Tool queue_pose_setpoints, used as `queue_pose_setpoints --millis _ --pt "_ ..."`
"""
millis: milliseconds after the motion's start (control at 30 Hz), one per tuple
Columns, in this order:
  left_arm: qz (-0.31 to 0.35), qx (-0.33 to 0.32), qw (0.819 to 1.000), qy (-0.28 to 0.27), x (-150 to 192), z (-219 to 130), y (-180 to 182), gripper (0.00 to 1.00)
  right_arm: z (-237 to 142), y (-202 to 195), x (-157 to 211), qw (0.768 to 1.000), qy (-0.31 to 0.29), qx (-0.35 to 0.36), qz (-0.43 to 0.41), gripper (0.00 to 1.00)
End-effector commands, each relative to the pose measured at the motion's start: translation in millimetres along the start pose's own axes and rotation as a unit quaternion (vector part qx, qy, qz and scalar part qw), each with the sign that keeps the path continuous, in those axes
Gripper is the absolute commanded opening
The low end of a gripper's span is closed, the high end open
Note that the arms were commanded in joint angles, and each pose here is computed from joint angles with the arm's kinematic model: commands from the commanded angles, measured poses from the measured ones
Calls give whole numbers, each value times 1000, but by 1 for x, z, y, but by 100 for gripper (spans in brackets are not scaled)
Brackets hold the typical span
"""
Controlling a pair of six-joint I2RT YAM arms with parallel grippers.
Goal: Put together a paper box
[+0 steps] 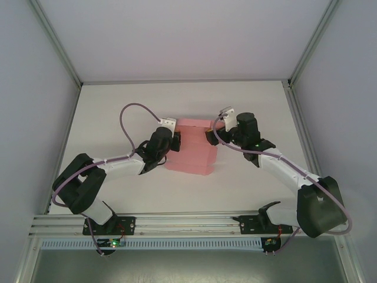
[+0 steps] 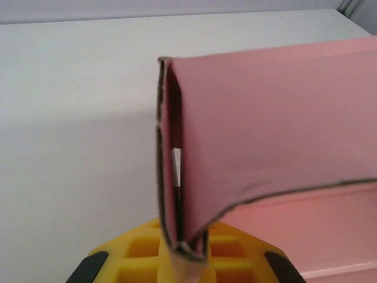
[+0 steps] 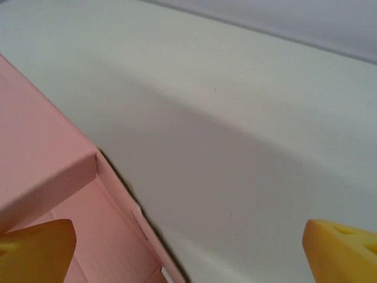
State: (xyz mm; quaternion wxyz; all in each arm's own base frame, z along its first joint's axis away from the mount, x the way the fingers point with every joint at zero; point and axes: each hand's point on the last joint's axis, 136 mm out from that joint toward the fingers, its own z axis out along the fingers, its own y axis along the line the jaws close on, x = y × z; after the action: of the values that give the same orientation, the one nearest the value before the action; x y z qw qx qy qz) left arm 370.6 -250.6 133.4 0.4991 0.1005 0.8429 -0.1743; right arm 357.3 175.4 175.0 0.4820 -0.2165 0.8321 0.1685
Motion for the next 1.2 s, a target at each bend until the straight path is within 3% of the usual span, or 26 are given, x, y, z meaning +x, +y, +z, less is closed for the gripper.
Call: queue_pose_setpoints --millis 0,233,400,567,800,933,1167 --pt "-37 16 998 -47 -31 -8 -12 0 -18 -15 -24 998 -42 43 9 98" --pt "-71 -9 996 -56 -49 -19 1 0 -57 -23 25 998 27 58 4 98" --pt "-69 -8 996 -64 -55 -25 2 0 -62 -23 43 997 48 53 7 98" --pt "-58 -1 997 -57 -51 -25 -1 0 -53 -21 40 998 47 39 9 98" --pt "-51 -13 998 -46 -43 -19 4 0 -46 -14 8 1000 8 8 -1 98" --pt "-51 -59 996 -42 -39 -17 19 0 -60 -30 23 997 51 61 -11 98" --pt "-45 -43 997 -43 -41 -19 14 0 -58 -28 49 997 63 53 10 98"
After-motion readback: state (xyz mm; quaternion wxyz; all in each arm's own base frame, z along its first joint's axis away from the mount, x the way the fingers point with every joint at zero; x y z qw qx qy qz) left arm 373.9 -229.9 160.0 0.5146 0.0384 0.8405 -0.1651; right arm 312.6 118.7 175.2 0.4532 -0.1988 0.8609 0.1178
